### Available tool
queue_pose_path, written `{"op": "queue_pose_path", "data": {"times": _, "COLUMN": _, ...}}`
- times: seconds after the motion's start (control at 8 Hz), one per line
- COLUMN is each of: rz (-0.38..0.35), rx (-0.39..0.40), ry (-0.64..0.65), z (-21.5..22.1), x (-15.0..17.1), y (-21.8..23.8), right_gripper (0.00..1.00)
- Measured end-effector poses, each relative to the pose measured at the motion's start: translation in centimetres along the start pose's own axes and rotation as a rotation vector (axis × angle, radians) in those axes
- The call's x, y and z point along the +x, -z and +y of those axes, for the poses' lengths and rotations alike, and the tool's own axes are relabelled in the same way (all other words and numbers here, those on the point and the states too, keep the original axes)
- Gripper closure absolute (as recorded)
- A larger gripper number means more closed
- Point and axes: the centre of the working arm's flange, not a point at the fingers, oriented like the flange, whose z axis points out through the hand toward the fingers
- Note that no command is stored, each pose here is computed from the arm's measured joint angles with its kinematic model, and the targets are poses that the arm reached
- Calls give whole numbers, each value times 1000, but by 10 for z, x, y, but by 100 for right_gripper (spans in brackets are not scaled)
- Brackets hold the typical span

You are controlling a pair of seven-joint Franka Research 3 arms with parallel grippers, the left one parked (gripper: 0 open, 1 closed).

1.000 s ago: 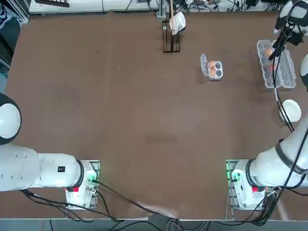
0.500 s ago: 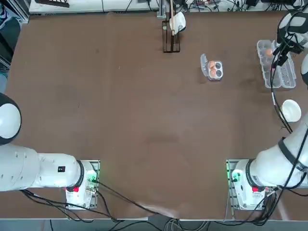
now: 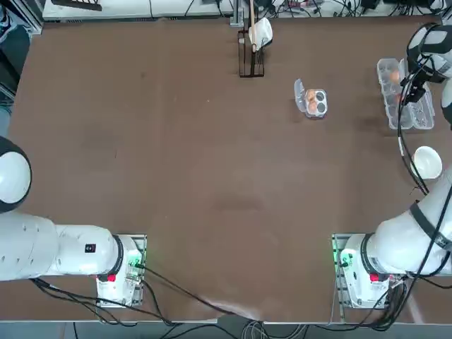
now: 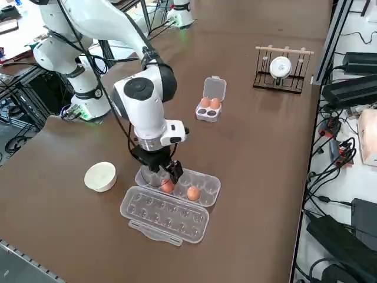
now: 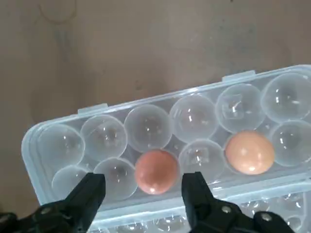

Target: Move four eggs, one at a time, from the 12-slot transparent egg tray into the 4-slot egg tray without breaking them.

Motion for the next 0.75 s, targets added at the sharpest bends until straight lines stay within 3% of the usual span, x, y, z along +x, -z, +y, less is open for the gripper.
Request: {"op": "queue_pose_path", "data": {"times": 0.75, "rz": -7, "rx": 19, "ry": 46, "z": -3, "x": -5, "y": -19, "right_gripper": 5}}
